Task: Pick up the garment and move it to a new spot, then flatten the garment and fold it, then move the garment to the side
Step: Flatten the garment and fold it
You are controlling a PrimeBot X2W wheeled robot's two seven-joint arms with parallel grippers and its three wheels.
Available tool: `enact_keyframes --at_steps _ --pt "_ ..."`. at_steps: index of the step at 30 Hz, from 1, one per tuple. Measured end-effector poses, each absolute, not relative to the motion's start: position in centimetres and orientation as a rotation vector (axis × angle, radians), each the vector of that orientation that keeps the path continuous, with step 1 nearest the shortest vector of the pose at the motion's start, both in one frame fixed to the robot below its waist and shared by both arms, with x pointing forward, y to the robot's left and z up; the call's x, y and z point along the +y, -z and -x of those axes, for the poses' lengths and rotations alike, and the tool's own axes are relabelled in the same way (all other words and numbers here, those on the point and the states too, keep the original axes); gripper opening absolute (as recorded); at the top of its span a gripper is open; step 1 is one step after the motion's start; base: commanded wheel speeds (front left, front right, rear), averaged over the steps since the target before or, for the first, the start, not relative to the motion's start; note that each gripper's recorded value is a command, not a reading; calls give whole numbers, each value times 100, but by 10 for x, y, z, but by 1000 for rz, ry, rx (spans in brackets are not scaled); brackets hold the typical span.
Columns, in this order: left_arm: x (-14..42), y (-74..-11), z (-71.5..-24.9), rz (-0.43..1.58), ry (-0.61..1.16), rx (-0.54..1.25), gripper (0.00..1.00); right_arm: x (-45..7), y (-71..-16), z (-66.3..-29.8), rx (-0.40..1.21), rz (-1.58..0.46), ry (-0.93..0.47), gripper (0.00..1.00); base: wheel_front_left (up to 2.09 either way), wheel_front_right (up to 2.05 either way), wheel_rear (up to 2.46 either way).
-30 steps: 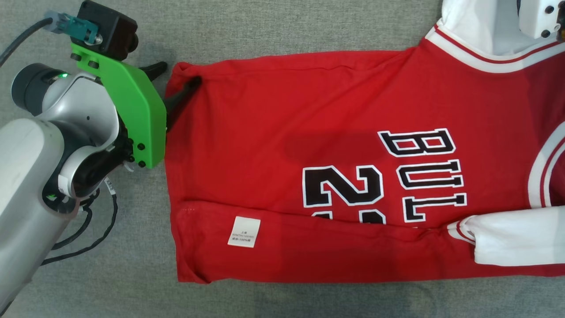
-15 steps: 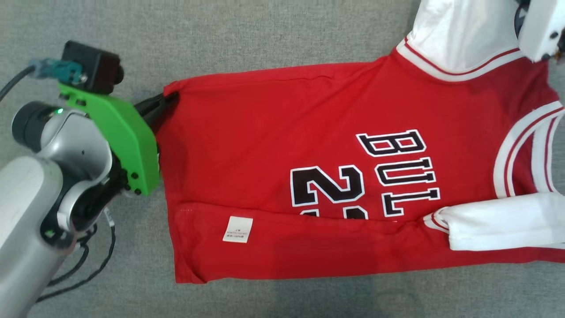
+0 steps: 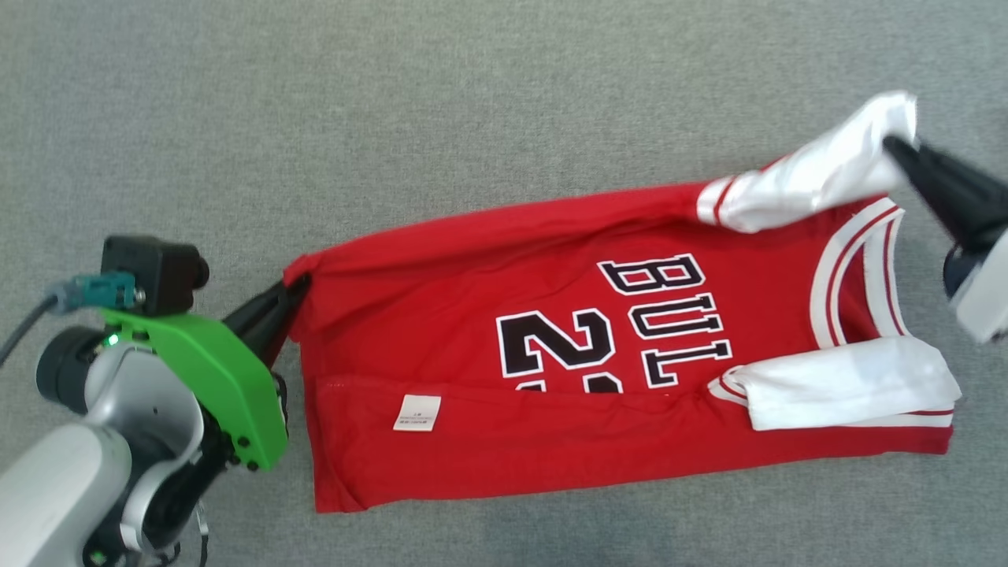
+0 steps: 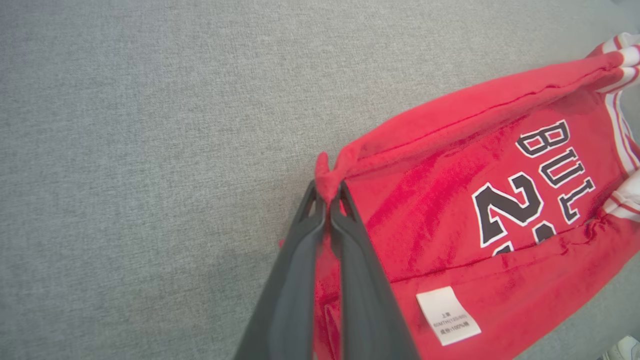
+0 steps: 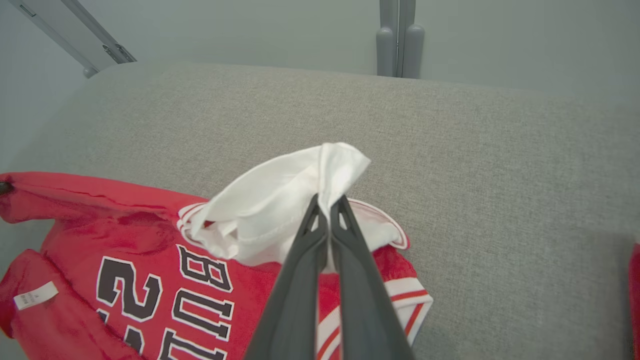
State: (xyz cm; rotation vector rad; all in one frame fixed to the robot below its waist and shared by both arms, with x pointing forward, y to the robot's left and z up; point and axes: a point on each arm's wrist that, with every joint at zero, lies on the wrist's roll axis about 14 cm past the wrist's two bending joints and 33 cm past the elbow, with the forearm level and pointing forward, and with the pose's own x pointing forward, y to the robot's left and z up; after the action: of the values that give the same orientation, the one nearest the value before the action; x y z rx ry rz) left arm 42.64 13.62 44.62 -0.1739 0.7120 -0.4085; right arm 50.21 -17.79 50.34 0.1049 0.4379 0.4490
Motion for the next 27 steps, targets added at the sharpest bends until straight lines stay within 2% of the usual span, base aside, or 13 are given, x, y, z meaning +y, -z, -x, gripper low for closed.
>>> enact_keyframes --at_steps 4,9,14,19,20,21,22,23,24,25,27 --pt "128 -442 -402 224 404 721 0 -186 -484 -453 494 -147 -419 0 0 0 0" --pt "128 -431 -383 256 387 759 0 -190 -466 -417 548 -185 -387 0 0 0 0" --pt "132 -429 -382 272 360 753 0 -179 -456 -398 570 -217 -395 0 0 0 0" --pt "126 -428 -372 292 375 773 0 -186 -444 -387 595 -152 -384 0 0 0 0" --pt "125 -426 -369 294 377 783 0 -186 -441 -386 602 -141 -389 14 0 0 0" --pt "125 -424 -368 293 378 790 11 -185 -437 -384 613 -133 -392 54 0 0 0" --pt "125 -423 -366 290 379 800 30 -185 -434 -382 625 -119 -397 100 0 0 0" --pt "125 -421 -363 288 381 808 45 -185 -431 -380 638 -103 -403 100 0 0 0" --pt "126 -418 -360 279 382 819 85 -185 -429 -379 644 -99 -405 100 0 0 0" --pt "126 -415 -357 270 384 832 100 -185 -428 -377 651 -96 -408 100 0 0 0" --pt "127 -412 -353 248 384 837 100 -185 -427 -376 660 -89 -412 100 0 0 0"
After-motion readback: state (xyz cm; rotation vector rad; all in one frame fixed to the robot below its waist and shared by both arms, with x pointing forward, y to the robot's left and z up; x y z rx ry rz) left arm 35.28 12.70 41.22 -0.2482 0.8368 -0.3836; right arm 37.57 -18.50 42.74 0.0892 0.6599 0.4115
